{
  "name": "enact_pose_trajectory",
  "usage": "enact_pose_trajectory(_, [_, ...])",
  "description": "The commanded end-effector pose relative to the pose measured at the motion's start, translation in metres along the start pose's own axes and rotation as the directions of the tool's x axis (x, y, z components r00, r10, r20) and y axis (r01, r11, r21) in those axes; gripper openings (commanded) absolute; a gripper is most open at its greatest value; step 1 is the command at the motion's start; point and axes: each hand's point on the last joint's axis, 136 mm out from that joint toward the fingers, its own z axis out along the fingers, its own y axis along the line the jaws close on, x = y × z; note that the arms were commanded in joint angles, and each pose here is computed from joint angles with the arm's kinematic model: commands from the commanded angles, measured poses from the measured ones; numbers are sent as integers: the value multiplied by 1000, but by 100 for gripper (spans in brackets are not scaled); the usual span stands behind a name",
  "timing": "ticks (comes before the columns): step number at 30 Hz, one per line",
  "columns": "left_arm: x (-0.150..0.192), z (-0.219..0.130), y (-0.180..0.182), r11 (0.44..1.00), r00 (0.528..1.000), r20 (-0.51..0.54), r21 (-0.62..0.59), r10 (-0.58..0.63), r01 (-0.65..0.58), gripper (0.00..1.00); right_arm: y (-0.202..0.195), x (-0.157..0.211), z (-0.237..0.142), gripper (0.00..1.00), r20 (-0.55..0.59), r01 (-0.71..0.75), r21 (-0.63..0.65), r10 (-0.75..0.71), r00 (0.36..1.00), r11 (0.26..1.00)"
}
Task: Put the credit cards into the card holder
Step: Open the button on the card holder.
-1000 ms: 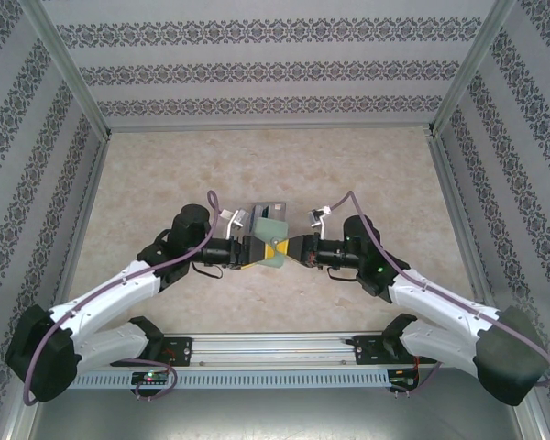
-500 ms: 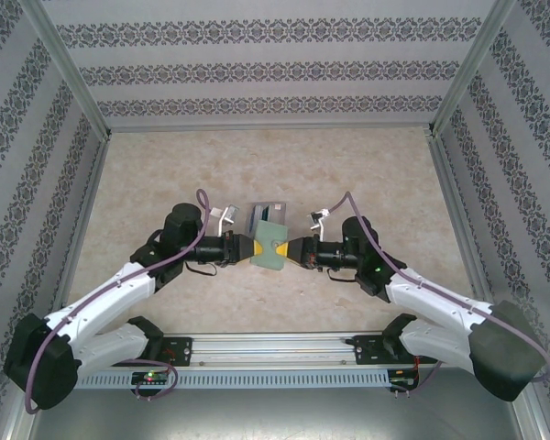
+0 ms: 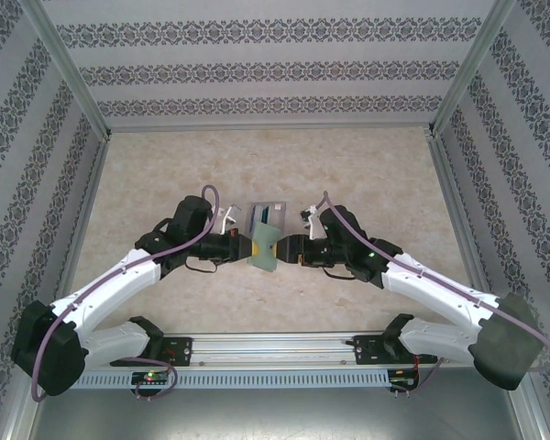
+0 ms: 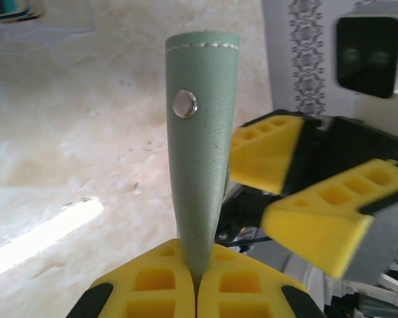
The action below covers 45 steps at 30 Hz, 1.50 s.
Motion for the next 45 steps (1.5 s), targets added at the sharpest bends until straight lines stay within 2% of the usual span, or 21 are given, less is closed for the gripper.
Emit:
enact_pose_trajectory(1, [8,2,17,996,1000,-23,-87,10,-12,0,-20,6,4,57,-25,51,153,-48,999,987])
enact_pose_trajectory(6, [11,7,18,997,999,-33,-75,0,-2,0,-8,4,25,54,-64,63,174,-53,997,983])
enact_pose_trajectory(11, [13,13,16,999,998,-62,-49,5,-8,0,-12,-4,48,47,-61,31,243,-17,998,969])
enact_pose_trajectory(17, [13,15,12,999,998,-64,-35,13,-15,0,-9,-9,66,47,-54,25,249,-11,998,968])
enact_pose_trajectory(24, [10,12,14,998,999,-34,-52,23,-25,0,-52,-5,61,2,1,-62,355,66,998,933])
enact_pose_trajectory(30, [11,18,34,993,1000,-26,-114,1,-4,0,-75,0,43,0,33,-71,401,63,997,913])
enact_pose_trajectory(36, [14,27,58,984,1000,-27,-176,-7,2,1,-102,17,31,0,18,-74,433,73,997,898])
enact_pose_trajectory(38, [21,37,70,984,997,-62,-178,-38,26,25,-110,24,29,0,12,-78,437,81,997,896])
enact_pose_trajectory(43, [35,57,94,981,989,-121,-181,-90,68,50,-98,25,24,0,15,-57,373,56,998,926])
enact_pose_trajectory(45, [35,61,88,989,989,-120,-131,-82,66,63,-86,22,18,0,29,-43,344,35,999,938])
